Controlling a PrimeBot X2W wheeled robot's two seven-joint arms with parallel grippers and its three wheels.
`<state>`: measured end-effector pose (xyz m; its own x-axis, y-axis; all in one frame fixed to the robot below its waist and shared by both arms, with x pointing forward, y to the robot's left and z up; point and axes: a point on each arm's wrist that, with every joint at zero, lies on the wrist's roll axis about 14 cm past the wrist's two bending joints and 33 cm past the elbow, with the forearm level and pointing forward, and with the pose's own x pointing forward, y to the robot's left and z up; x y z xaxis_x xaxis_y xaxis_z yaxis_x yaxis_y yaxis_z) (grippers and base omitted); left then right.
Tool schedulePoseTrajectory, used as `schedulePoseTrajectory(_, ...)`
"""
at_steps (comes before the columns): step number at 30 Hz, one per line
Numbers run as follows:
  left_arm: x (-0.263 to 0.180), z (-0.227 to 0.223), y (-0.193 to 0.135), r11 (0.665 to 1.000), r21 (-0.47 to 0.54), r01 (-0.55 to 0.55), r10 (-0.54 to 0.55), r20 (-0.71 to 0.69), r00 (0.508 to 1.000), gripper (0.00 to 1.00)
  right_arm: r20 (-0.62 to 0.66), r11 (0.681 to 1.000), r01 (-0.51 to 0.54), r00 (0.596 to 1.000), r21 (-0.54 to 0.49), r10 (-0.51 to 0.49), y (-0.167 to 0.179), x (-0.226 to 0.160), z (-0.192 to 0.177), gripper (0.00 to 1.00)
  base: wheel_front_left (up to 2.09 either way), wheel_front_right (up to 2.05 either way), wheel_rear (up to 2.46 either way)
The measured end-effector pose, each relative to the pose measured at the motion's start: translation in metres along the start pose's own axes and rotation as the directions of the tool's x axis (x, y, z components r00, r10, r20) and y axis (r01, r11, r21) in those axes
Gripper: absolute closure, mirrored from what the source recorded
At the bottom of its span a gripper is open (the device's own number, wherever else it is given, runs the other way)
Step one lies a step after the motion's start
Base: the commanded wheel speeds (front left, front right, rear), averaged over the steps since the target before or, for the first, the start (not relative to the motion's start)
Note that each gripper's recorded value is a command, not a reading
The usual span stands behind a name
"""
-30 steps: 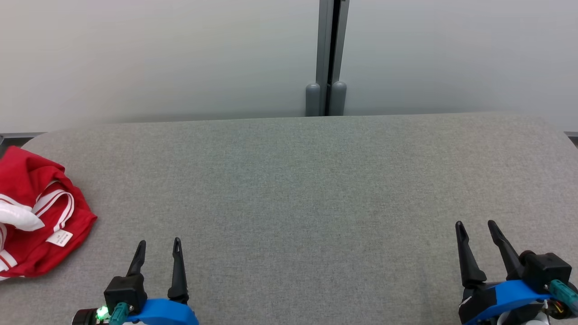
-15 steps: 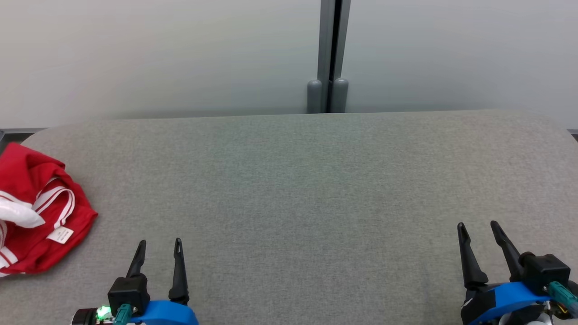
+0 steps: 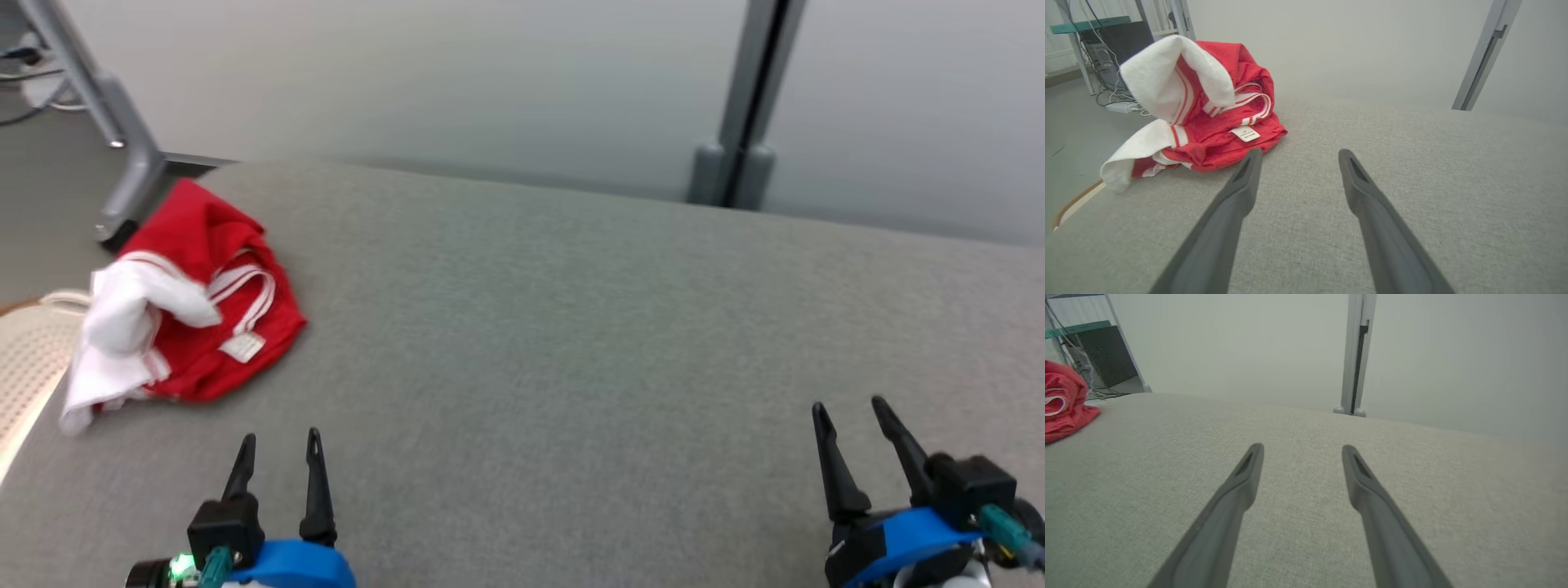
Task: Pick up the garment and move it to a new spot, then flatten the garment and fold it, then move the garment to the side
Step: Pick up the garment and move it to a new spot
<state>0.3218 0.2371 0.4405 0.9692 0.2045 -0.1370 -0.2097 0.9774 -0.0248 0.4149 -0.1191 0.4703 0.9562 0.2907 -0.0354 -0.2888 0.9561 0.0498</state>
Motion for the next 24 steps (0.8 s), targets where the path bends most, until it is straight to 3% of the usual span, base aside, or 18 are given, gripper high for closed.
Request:
schedulePoseTrajectory(5,-0.018,-0.005,0.031,0.995,-0.010,-0.103,0.103,-0.012,0.995,0.00,-0.010,0.991,-0.131,0.991,-0.002,0.131,0.042,0.022,-0.004,0.00,0.00,0.00,0.00)
schedulePoseTrajectory(11,-0.045,-0.013,0.067,0.974,-0.025,-0.226,0.225,-0.032,0.974,0.00,-0.028,0.959,-0.283,0.959,0.006,0.283,0.094,0.038,-0.011,0.00,0.00,0.00,0.00)
schedulePoseTrajectory(18,-0.070,-0.019,0.092,0.943,-0.049,-0.328,0.326,-0.053,0.944,0.00,-0.033,0.917,-0.400,0.916,0.010,0.400,0.137,0.051,-0.015,0.00,0.00,0.00,0.00)
schedulePoseTrajectory(24,-0.077,-0.023,0.101,0.924,-0.051,-0.379,0.375,-0.076,0.924,0.00,-0.068,0.894,-0.448,0.891,0.023,0.448,0.151,0.056,-0.032,0.00,0.00,0.00,0.00)
